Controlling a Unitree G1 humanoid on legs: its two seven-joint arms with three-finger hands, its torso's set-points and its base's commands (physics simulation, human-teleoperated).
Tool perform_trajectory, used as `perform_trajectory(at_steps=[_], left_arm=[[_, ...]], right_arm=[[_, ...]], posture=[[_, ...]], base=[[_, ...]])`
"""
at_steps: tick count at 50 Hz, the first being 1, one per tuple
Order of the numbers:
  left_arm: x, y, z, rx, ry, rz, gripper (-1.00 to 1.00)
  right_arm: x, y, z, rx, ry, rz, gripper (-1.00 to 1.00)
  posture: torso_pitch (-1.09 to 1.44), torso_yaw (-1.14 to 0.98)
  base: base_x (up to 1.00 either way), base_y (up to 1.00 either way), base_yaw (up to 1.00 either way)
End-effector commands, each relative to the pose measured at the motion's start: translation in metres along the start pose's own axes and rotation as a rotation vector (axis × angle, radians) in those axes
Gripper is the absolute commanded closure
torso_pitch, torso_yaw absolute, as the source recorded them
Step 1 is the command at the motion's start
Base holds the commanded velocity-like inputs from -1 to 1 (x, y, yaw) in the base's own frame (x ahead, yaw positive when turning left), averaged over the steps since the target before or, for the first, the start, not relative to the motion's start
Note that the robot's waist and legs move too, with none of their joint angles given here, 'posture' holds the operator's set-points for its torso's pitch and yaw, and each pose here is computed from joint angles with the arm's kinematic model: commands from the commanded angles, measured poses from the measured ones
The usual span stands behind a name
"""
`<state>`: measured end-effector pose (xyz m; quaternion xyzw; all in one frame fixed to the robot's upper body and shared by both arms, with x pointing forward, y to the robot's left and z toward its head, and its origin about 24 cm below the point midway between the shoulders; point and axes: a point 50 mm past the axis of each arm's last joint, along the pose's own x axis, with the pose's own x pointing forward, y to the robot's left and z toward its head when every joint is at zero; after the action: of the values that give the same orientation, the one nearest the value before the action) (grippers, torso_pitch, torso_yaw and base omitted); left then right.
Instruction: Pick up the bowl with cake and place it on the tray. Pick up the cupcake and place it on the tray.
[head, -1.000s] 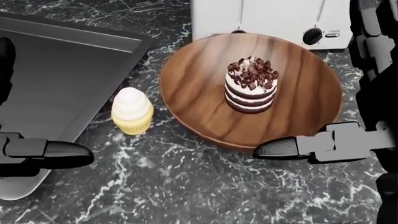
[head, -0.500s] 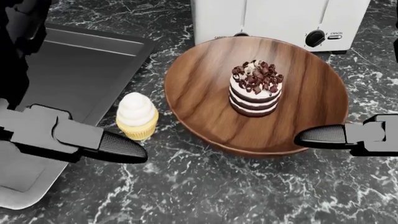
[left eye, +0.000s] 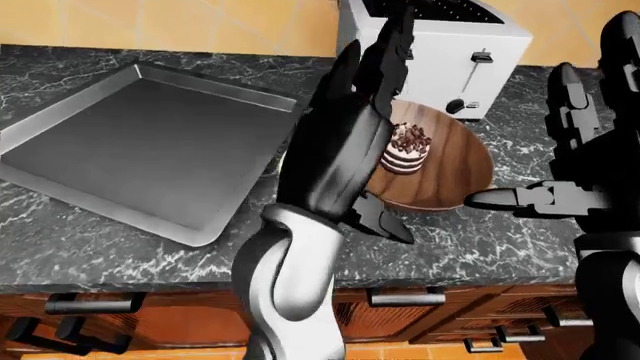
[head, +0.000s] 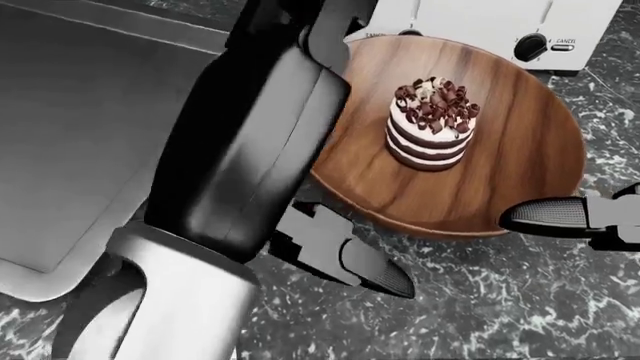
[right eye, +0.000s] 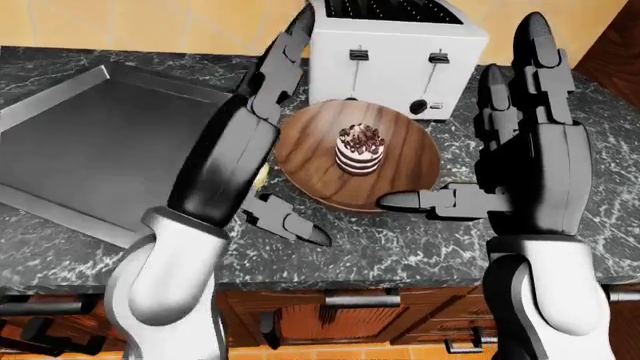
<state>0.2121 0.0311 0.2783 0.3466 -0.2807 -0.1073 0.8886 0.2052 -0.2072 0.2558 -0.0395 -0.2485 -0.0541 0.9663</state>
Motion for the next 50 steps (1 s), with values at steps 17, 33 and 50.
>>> perform_trajectory(at_steps=[17,33,50], left_arm=[[0.003,-0.036,0.016,0.279,-0.214,0.005,-1.00],[0.016,-0.060,-0.005,0.317,-0.191,-0.051,-1.00],[0.023,-0.079,-0.021,0.333,-0.169,-0.103,0.00]], right_arm=[[-0.002,-0.003,0.012,-0.001,-0.072,-0.010,-1.00],[-0.003,-0.003,0.011,0.003,-0.071,-0.012,-1.00],[-0.003,-0.003,0.011,0.006,-0.070,-0.014,-1.00]], posture=[[0.00,0.00],[0.00,0.00],[0.00,0.00]], base=[[0.00,0.00,0.00],[0.00,0.00,0.00],[0.00,0.00,0.00]])
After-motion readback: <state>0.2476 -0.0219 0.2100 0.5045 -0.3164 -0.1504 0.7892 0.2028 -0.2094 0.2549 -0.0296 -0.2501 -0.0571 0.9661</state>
